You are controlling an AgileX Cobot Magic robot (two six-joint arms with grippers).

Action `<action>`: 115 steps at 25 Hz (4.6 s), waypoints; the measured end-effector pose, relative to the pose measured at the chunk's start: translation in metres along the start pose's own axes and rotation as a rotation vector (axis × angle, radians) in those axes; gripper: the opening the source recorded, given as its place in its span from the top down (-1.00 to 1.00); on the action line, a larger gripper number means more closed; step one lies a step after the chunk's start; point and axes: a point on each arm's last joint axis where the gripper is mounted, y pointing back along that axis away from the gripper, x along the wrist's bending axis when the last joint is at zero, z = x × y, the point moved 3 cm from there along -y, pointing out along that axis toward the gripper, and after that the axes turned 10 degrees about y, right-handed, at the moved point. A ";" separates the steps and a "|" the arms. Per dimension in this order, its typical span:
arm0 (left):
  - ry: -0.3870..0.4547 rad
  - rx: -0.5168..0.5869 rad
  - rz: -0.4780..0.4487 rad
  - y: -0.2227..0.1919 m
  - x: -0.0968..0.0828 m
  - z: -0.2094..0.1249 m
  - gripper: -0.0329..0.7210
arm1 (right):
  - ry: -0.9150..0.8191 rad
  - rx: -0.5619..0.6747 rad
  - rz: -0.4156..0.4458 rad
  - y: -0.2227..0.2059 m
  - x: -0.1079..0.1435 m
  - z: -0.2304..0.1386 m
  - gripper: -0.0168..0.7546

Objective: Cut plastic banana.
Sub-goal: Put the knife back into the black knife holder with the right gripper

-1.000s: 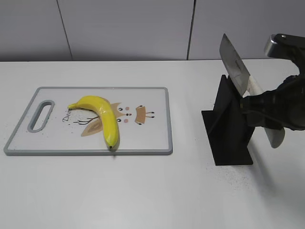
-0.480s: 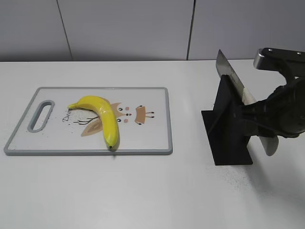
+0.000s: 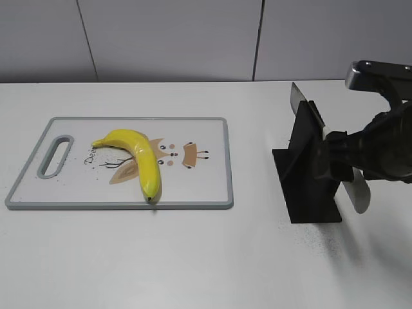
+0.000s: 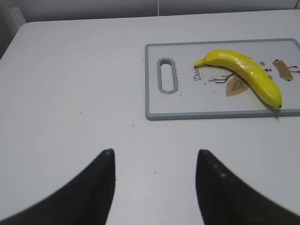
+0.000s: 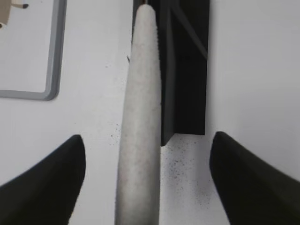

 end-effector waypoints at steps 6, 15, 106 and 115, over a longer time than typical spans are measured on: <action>0.000 0.000 0.000 0.000 0.000 0.000 -0.46 | 0.014 -0.065 0.017 0.029 0.003 0.011 -0.74; 0.000 0.000 0.001 0.000 0.000 0.000 -0.53 | 0.305 -0.061 0.012 0.098 0.003 0.006 -0.72; 0.006 0.000 -0.012 0.000 -0.001 0.000 -0.63 | 0.202 -0.559 -0.268 0.192 -0.053 -0.164 -0.55; 0.006 0.000 -0.012 0.000 -0.001 0.000 -0.63 | 0.202 -0.559 -0.268 0.192 -0.053 -0.164 -0.50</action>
